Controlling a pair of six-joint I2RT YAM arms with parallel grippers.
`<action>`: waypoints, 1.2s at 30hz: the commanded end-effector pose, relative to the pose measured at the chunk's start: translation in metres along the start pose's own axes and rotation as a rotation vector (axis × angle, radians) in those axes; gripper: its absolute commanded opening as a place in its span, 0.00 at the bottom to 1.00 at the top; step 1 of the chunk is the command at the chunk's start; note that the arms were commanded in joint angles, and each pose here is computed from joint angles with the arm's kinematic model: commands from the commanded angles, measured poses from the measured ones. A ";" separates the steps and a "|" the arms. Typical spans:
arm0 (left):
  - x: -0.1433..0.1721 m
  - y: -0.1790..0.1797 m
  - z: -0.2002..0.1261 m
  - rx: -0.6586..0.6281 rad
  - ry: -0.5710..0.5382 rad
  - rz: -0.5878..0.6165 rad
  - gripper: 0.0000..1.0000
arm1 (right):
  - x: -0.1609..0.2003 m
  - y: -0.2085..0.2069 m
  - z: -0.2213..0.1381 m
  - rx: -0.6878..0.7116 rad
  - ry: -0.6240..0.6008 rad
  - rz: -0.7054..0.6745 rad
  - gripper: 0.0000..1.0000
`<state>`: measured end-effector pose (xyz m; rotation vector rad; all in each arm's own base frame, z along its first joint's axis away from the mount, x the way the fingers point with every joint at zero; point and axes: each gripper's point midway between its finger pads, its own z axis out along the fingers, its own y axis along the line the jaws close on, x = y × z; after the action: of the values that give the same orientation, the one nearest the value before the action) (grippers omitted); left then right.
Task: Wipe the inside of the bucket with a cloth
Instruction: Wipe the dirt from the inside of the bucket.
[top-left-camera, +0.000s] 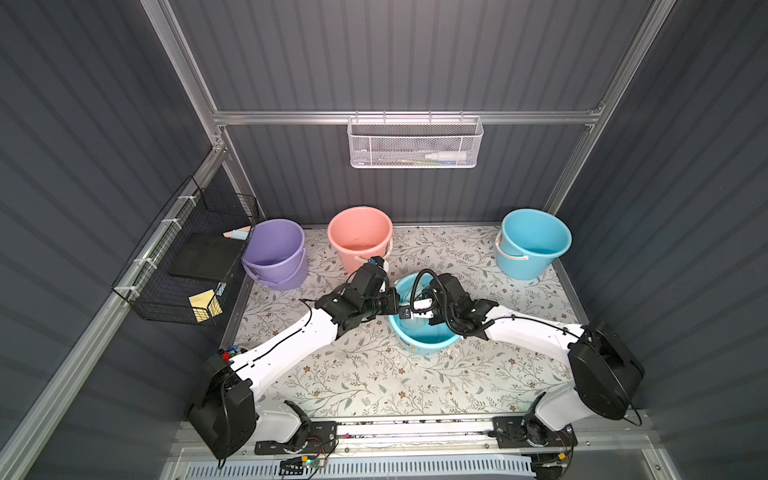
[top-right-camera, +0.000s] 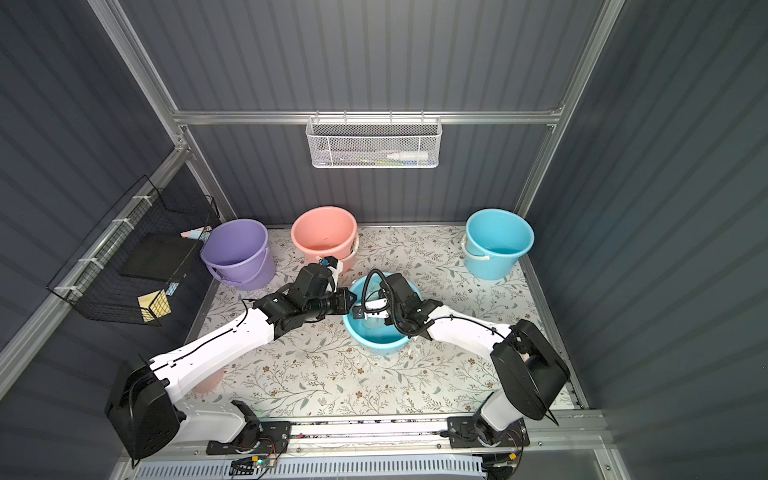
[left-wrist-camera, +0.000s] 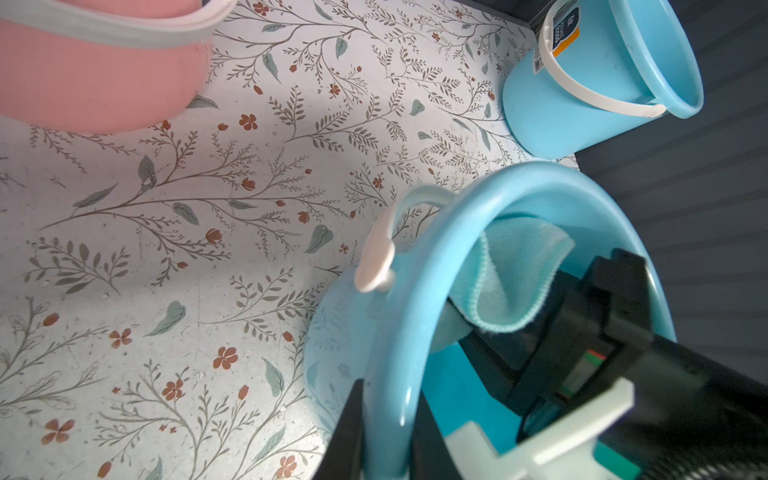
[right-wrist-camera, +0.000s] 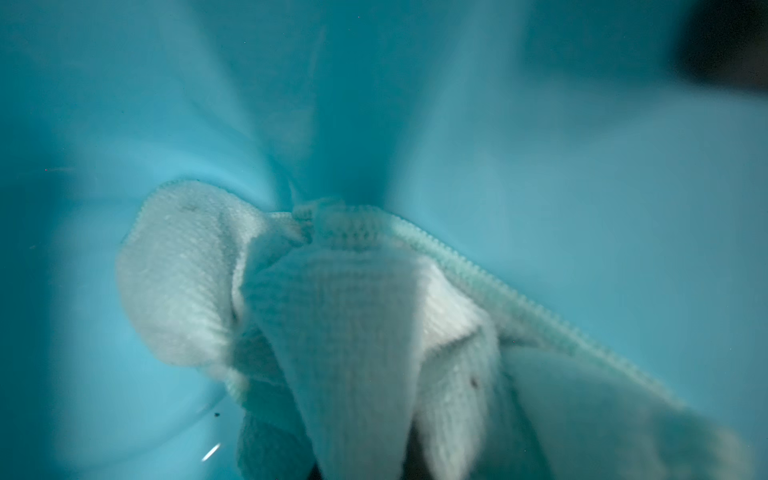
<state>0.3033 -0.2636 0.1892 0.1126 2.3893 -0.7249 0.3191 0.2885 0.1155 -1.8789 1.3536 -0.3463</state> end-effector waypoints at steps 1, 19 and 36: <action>-0.010 -0.012 -0.009 0.044 -0.037 0.014 0.00 | -0.006 0.018 0.009 -0.050 -0.034 0.031 0.00; -0.011 -0.011 -0.010 0.041 -0.043 0.011 0.00 | 0.000 0.036 0.002 -0.149 0.014 0.043 0.00; -0.011 -0.011 -0.010 0.043 -0.043 0.008 0.00 | 0.022 -0.025 -0.084 0.033 0.132 -0.108 0.00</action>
<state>0.2999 -0.2675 0.1897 0.1285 2.3917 -0.7409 0.2929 0.2480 0.1683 -1.8985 1.3616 -0.4555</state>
